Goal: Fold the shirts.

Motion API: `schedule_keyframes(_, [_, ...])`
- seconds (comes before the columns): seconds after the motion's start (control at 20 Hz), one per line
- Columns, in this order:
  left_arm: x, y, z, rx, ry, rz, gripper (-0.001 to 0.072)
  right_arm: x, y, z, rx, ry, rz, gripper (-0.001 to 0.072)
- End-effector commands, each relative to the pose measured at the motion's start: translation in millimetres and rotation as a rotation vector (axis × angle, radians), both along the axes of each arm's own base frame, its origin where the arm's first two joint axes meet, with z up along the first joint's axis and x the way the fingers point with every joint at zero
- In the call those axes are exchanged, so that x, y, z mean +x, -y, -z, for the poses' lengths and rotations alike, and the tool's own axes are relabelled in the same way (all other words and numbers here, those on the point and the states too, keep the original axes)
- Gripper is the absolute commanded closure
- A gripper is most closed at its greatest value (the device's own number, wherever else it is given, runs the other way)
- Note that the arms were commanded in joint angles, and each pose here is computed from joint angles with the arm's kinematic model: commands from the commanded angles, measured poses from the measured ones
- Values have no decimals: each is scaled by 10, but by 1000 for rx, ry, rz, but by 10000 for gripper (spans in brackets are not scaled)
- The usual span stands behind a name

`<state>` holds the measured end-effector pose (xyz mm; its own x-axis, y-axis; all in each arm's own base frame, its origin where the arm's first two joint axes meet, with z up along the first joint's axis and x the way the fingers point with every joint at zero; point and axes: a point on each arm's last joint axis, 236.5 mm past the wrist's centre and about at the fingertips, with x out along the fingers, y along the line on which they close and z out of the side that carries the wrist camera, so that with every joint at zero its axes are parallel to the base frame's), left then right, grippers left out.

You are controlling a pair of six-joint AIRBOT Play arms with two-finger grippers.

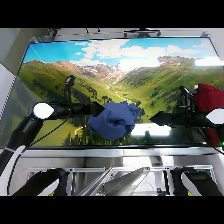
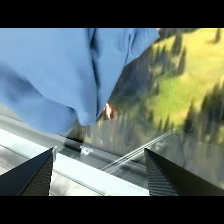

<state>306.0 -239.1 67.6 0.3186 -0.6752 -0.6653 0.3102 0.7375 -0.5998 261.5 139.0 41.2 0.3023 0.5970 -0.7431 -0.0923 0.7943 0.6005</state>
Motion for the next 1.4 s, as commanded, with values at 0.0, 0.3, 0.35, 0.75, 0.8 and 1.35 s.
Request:
schedule_keyframes(0.0, [-59,-178,178,90,-108,67,-4,-8,134,103,-75,-1,-5,82])
schedule_keyframes(0.3, [320,-947,594,208,-180,-92,-2,329,131,393,-46,-29,59,86])
schedule_keyframes(0.35, [338,-977,710,213,-210,-98,-2,350,34,470,-4,-55,37,86])
schedule_keyframes(0.75, [163,-705,1562,284,-360,68,16,598,-303,1148,188,-173,16,204])
schedule_keyframes(0.8, [164,-709,1622,288,-371,66,16,610,-324,1229,198,-188,23,205])
schedule_keyframes(1.35, [363,-267,1249,119,-313,150,705,870,-955,1080,270,-69,-99,695])
